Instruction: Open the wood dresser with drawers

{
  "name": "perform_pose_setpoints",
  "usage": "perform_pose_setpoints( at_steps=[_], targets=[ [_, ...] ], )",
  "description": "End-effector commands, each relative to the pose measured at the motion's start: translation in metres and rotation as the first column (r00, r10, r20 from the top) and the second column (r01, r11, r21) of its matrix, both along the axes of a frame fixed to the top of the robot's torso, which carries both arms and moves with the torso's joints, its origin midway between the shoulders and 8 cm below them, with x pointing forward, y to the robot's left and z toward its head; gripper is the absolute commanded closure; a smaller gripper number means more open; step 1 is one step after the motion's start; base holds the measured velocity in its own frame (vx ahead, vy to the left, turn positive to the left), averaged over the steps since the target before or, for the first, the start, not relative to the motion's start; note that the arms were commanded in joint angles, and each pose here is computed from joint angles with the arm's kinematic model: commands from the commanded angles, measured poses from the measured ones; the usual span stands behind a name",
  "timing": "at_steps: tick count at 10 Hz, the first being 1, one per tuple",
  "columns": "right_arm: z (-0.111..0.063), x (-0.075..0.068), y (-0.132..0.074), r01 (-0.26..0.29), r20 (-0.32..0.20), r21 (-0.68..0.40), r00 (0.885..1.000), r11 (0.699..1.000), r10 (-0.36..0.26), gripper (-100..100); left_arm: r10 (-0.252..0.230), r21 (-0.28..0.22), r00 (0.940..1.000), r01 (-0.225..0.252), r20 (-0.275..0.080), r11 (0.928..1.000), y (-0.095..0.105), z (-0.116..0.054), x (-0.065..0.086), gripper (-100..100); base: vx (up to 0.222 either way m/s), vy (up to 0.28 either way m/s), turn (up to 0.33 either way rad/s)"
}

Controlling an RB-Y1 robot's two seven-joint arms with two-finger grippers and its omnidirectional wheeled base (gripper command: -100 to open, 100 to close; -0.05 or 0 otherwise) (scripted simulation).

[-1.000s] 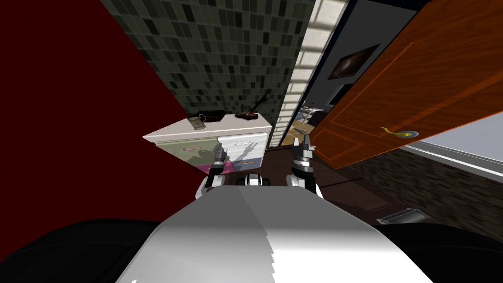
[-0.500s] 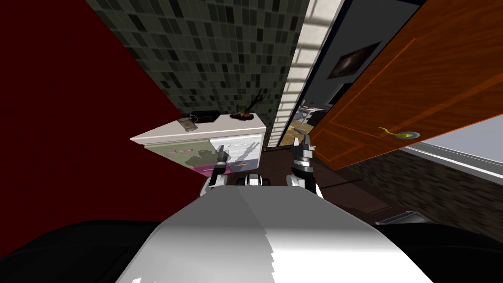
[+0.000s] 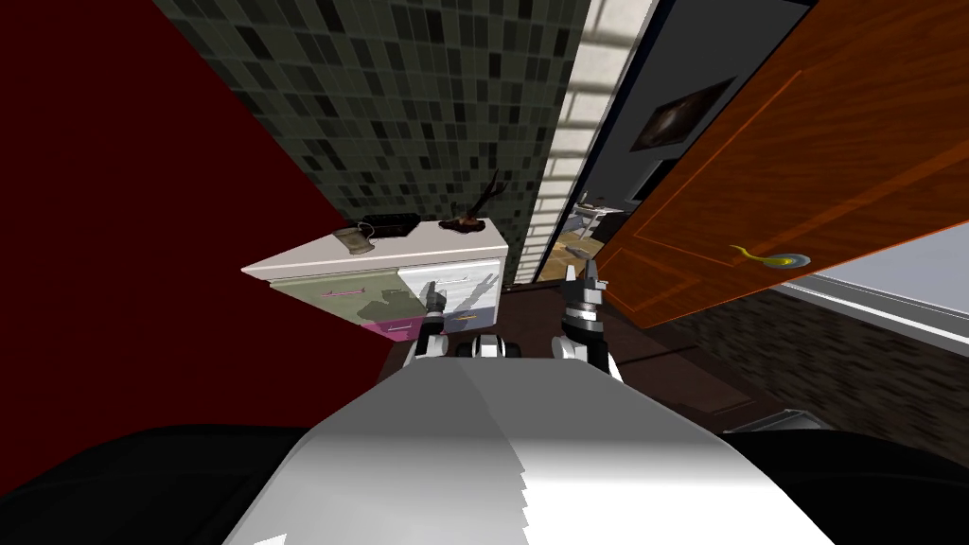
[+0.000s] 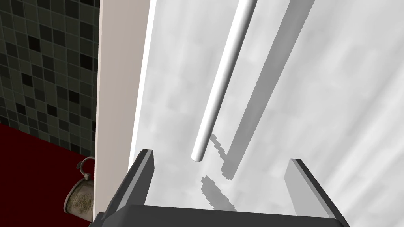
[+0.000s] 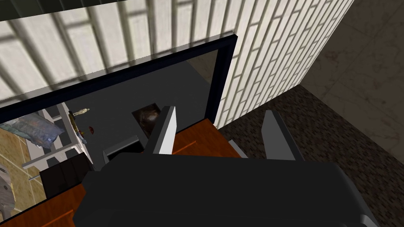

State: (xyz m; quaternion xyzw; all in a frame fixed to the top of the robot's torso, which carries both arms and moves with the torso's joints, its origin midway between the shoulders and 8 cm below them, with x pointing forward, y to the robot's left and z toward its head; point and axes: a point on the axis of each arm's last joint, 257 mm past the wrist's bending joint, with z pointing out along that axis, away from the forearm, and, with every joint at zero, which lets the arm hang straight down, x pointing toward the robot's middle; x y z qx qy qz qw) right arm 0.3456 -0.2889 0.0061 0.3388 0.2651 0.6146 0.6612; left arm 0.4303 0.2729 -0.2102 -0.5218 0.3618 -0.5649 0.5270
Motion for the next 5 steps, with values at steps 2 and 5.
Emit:
perform_pose_setpoints(
  at_steps=[2, 5],
  targets=[
    [0.0000, 0.0000, 0.0000, 0.000, 0.000, 0.000, 1.000, 1.000, 0.000, 0, 0.004, -0.002, 1.0000, -0.004, 0.000, 1.0000, 0.0014, 0.0087, -0.0001, -100, 0.074, 0.007, -0.014],
    [0.0000, 0.0000, 0.0000, 0.000, 0.000, 0.000, 1.000, 1.000, 0.000, 0, 0.002, -0.003, 1.0000, -0.002, -0.001, 1.0000, 0.0001, 0.0039, 0.0004, 100, -0.007, 0.007, 0.016]
  ],
)
